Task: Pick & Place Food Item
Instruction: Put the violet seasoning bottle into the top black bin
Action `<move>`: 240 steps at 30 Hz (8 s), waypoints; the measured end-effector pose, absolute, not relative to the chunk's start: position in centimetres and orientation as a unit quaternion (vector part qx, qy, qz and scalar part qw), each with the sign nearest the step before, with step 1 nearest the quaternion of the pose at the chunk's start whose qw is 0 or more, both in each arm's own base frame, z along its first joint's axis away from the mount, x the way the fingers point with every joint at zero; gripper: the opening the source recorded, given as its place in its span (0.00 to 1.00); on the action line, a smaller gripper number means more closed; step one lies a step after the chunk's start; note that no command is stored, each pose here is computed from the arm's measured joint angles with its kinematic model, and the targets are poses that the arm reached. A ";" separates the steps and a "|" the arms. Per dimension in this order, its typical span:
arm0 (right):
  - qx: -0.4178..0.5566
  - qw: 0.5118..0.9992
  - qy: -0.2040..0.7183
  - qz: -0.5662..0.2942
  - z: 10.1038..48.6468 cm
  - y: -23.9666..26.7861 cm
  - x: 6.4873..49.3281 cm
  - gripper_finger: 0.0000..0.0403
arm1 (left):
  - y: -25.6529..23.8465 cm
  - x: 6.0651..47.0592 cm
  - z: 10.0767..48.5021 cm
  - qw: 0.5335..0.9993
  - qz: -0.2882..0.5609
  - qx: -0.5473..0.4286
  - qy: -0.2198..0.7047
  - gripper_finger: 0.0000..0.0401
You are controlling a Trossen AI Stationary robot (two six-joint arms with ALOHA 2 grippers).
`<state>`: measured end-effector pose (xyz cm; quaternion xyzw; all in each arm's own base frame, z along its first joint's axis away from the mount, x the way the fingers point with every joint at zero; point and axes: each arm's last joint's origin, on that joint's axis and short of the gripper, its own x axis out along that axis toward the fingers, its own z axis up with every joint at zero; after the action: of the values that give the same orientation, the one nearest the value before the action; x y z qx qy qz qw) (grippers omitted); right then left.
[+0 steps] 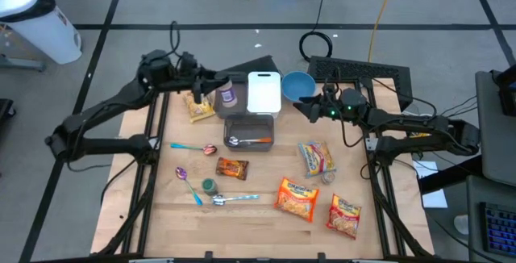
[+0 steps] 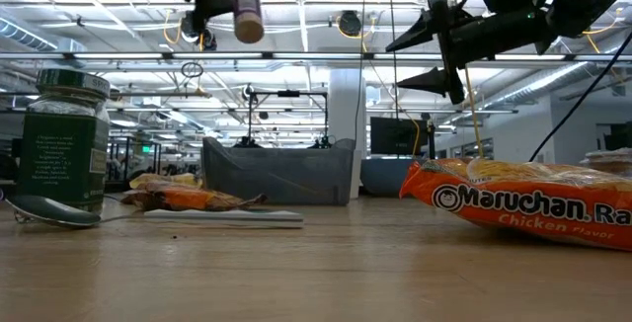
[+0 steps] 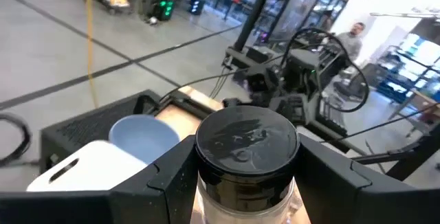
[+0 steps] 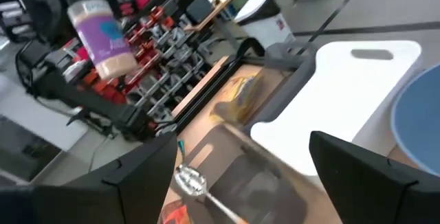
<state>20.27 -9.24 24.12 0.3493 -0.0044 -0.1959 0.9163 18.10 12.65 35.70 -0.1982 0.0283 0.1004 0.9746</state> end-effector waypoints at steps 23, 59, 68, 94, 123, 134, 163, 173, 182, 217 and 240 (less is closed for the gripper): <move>0.394 0.890 0.002 -0.232 23.0 -9.1 21.1 0.80 | 12.0 14.6 35.5 0.971 0.165 -0.153 0.080 0.52; 0.367 0.906 -0.006 -0.211 23.3 -8.6 21.5 0.80 | 18.7 20.9 29.5 0.939 0.278 -0.145 0.144 0.53; 0.368 0.906 -0.006 -0.211 23.3 -8.6 21.5 0.80 | 19.4 21.2 29.1 0.927 0.325 -0.120 0.144 0.52; 0.364 0.921 -0.016 -0.137 24.0 -8.1 21.7 0.80 | 19.2 21.5 29.5 0.940 0.288 -0.143 0.117 0.52; 0.334 0.931 -0.019 -0.143 24.1 -8.0 21.8 0.80 | 20.3 25.7 25.0 0.895 0.404 -0.118 0.149 0.52; 0.349 0.924 0.006 -0.155 23.6 -8.1 21.7 0.80 | 21.7 27.3 21.8 0.882 0.428 -0.133 0.146 0.52; 0.354 0.913 0.014 -0.200 23.1 -9.9 20.9 0.80 | 23.3 28.6 17.9 0.863 0.468 -0.130 0.139 0.52; 0.354 0.913 0.017 -0.201 23.0 -9.9 20.9 0.80 | 24.1 28.5 16.6 0.862 0.464 -0.152 0.137 0.52; 0.356 0.912 0.021 -0.203 23.0 -9.9 20.8 0.80 | 24.1 28.8 16.3 0.865 0.460 -0.152 0.127 0.52; 0.357 0.911 0.026 -0.206 22.8 -9.9 20.8 0.80 | 23.7 28.5 19.1 0.896 0.418 -0.093 0.119 0.68; 0.345 0.915 0.028 -0.207 22.8 -9.9 20.8 0.80 | 20.1 23.9 24.5 0.902 0.340 -0.077 0.255 0.48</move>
<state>20.82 -9.88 22.84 0.3447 0.0283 -0.2074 0.9151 23.86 20.13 24.50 -0.0771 0.2554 0.3396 0.9019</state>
